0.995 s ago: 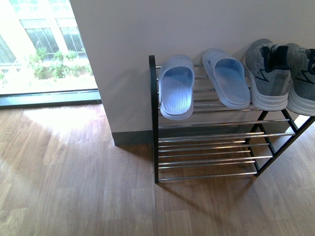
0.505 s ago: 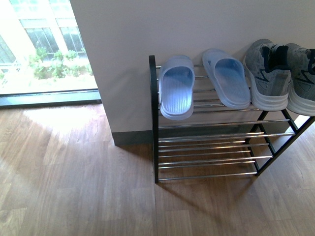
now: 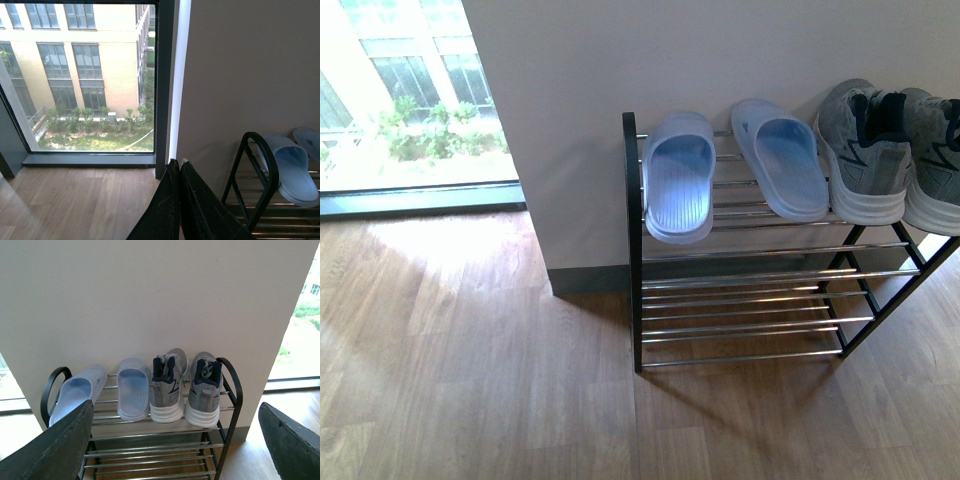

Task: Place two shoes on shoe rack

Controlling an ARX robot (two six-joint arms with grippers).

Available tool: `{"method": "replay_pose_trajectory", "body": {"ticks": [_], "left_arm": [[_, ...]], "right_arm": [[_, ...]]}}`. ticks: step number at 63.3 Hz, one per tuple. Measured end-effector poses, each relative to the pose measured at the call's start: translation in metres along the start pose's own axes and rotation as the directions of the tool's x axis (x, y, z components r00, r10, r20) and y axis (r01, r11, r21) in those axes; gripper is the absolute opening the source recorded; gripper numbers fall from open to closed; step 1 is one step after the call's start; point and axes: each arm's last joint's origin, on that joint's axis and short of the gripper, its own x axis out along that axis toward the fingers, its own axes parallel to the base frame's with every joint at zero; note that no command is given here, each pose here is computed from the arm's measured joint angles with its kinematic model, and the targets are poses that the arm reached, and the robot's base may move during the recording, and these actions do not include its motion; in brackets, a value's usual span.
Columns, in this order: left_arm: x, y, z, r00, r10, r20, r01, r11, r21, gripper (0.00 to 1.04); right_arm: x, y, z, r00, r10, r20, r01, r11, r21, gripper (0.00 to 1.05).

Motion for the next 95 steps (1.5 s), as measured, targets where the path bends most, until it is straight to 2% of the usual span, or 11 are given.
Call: {"method": "replay_pose_trajectory", "body": {"ticks": [12,34,39,68,95], "left_arm": [[-0.008,0.000,-0.005,0.999,0.000,-0.036,0.000,1.000,0.000,0.01],[-0.012,0.000,-0.004,1.000,0.001,-0.018,-0.001,1.000,-0.001,0.02],[-0.012,0.000,-0.004,1.000,0.001,-0.018,-0.001,1.000,0.000,0.20],[-0.012,0.000,-0.004,1.000,0.002,-0.017,-0.002,1.000,0.000,0.96],[-0.012,0.000,-0.004,1.000,0.000,-0.017,0.000,1.000,0.002,0.95]], "right_arm": [[0.000,0.000,0.000,1.000,0.000,0.000,0.000,1.000,0.000,0.96],[0.000,0.000,0.000,1.000,0.000,0.000,0.000,1.000,0.000,0.96],[0.000,0.000,0.000,1.000,0.000,0.000,0.000,1.000,0.000,0.96],[0.000,0.000,0.000,1.000,0.000,0.000,0.000,1.000,0.000,0.96],[0.000,0.000,0.000,1.000,-0.003,0.000,0.003,1.000,0.000,0.96]]}}
